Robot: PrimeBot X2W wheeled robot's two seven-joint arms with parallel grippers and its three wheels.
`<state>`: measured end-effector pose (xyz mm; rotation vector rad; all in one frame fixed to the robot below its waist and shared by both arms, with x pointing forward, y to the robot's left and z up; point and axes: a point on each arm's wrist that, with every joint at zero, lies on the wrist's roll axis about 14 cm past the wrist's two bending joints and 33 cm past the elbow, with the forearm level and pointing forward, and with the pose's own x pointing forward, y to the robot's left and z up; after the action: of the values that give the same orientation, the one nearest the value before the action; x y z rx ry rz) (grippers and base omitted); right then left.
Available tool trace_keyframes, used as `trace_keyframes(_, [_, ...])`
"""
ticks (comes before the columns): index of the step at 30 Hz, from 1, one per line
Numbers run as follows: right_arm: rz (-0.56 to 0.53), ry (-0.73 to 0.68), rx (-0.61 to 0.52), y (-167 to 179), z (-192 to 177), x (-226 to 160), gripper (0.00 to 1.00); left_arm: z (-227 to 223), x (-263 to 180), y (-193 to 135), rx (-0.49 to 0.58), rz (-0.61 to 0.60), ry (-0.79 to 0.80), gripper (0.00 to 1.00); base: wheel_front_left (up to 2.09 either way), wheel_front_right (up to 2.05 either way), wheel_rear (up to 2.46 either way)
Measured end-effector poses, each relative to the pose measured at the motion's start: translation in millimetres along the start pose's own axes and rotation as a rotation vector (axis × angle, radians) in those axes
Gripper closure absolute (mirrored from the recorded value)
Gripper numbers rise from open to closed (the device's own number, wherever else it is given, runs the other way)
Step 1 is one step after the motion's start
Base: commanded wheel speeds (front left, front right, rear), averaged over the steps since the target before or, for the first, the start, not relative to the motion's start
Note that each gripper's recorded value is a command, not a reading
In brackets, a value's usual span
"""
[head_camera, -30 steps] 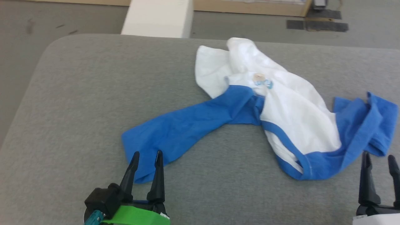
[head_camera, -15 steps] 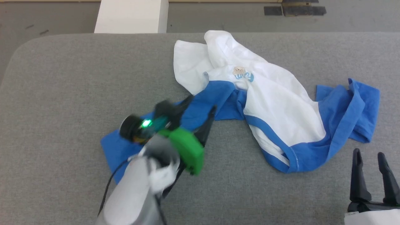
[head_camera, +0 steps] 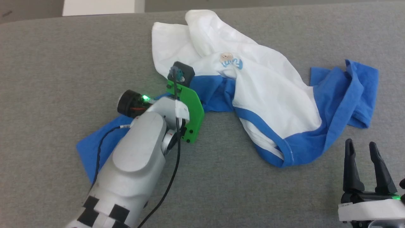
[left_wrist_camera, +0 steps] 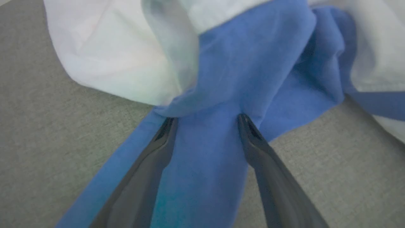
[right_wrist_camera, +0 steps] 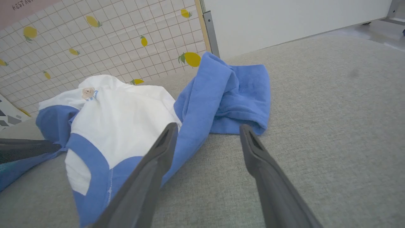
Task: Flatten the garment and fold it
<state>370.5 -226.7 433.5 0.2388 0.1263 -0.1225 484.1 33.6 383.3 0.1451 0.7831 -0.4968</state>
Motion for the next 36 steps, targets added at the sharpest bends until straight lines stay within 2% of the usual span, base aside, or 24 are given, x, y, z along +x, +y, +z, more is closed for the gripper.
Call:
trace_keyframes(1, [-0.01, 0.003, 0.001, -2.9, -1.2, -0.2, 0.0, -0.1, 4.7, 1.2, 0.011, 0.003, 0.011, 0.33, 0.0, 0.0, 0.0])
trace_keyframes(2, [-0.019, 0.005, 0.0, -5.7, -1.9, -0.5, 0.0, 0.2, 8.1, 0.9, 0.014, 0.001, 0.016, 1.0, 0.0, 0.0, 0.0])
trace_keyframes(8, [-0.057, 0.026, -0.009, -18.2, -8.9, -2.4, 0.0, 3.7, 17.4, -2.4, -0.067, -0.04, -0.03, 1.0, 0.0, 0.0, 0.0])
trace_keyframes(15, [-0.032, 0.01, -0.006, -10.9, -4.0, -4.4, 0.0, -2.5, -24.5, -6.9, -0.402, -0.14, -0.182, 1.0, 0.0, 0.0, 0.0])
trace_keyframes(17, [-0.017, 0.011, -0.003, -6.6, -3.9, -6.8, 0.0, -4.0, -49.6, 11.8, -0.47, -0.106, -0.237, 1.0, 0.0, 0.0, 0.0])
trace_keyframes(22, [0.03, -0.004, 0.007, 7.7, 1.7, -8.2, 0.0, 1.0, -144.9, 83.5, -0.565, 0.091, -0.418, 1.0, 0.0, 0.0, 0.0])
trace_keyframes(25, [0.055, -0.009, 0.012, 15.8, 4.2, -6.5, 0.0, -25.4, -180.9, 98.0, -0.613, 0.165, -0.393, 1.0, 0.0, 0.0, 0.0])
trace_keyframes(30, [0.078, -0.014, 0.016, 23.1, 6.2, -4.6, 0.0, -71.4, -192.7, 98.0, -0.696, 0.217, -0.287, 1.0, 0.0, 0.0, 0.0])
trace_keyframes(31, [0.079, -0.009, 0.016, 23.7, 5.4, -4.6, 0.0, -78.9, -190.1, 99.2, -0.719, 0.23, -0.268, 0.96, 0.0, 0.0, 0.0])
trace_keyframes(32, [0.08, -0.008, 0.016, 24.0, 5.0, -4.5, 0.0, -88.2, -186.0, 99.8, -0.735, 0.244, -0.238, 0.69, 0.0, 0.0, 0.0])
trace_keyframes(33, [0.079, -0.006, 0.016, 23.8, 4.5, -4.7, 0.0, -96.4, -182.3, 99.9, -0.734, 0.257, -0.209, 0.24, 0.0, 0.0, 0.0])
trace_keyframes(34, [0.078, -0.004, 0.017, 23.5, 3.9, -5.1, 0.0, -104.7, -178.3, 100.8, -0.733, 0.275, -0.183, 0.0, 0.0, 0.0, 0.0])
trace_keyframes(36, [0.076, 0.001, 0.017, 22.8, 2.8, -5.6, 0.0, -109.9, -173.5, 103.5, -0.749, 0.295, -0.185, 0.0, 0.0, 0.0, 0.0])
